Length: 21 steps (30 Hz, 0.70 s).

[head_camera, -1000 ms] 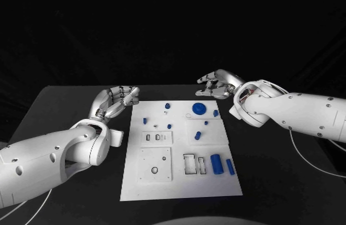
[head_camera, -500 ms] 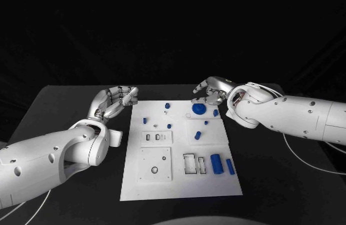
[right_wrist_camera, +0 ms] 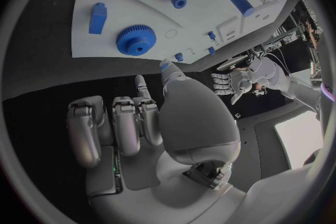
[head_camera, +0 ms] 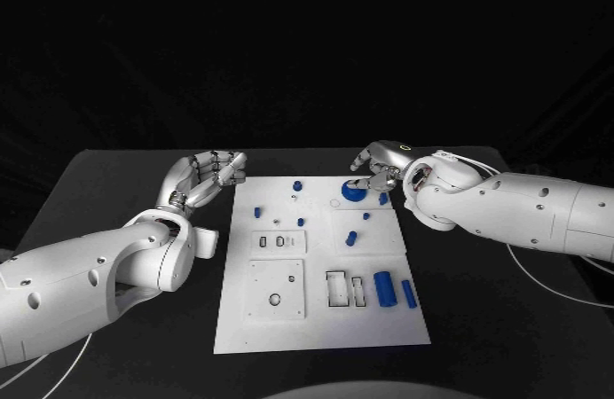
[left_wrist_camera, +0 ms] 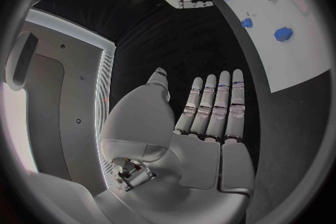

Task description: Assemble the parts on the task board

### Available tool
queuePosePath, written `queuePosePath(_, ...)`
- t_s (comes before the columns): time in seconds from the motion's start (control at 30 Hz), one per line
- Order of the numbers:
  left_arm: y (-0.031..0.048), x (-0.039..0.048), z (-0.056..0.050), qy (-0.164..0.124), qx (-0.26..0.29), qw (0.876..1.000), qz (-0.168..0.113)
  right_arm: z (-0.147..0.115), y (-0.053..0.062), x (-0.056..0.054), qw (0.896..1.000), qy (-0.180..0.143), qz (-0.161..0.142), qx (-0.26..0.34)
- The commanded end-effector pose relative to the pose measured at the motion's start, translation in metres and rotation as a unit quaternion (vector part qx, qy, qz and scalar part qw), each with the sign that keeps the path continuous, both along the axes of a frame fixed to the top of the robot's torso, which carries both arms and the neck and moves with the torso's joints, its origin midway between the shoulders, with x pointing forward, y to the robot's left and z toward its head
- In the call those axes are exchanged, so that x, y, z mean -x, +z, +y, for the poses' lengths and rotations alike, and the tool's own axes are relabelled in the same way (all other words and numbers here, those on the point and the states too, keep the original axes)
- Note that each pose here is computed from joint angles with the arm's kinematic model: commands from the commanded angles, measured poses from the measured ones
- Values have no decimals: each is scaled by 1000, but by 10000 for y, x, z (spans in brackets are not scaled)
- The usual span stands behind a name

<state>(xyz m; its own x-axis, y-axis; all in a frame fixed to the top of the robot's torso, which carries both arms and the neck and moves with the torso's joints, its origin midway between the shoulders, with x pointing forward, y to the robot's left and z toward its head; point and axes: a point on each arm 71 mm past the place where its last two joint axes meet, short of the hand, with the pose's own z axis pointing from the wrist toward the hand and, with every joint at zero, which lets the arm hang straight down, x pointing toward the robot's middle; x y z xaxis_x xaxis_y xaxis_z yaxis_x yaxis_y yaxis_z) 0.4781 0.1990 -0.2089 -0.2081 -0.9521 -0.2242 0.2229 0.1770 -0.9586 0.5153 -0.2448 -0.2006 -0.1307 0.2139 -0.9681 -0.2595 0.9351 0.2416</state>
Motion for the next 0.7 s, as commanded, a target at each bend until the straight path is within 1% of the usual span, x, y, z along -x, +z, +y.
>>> queuePosePath(0.03,15,8,-20,-10,3,1000,-5,-26,-51,-11,999,-14,8,33)
queuePosePath(0.27,15,9,-7,-8,2,1000,-5,-31,-108,-26,999,-23,21,43)
queuePosePath(0.7,14,9,-1,-6,1,1000,-5,1,-157,-39,998,-30,30,51)
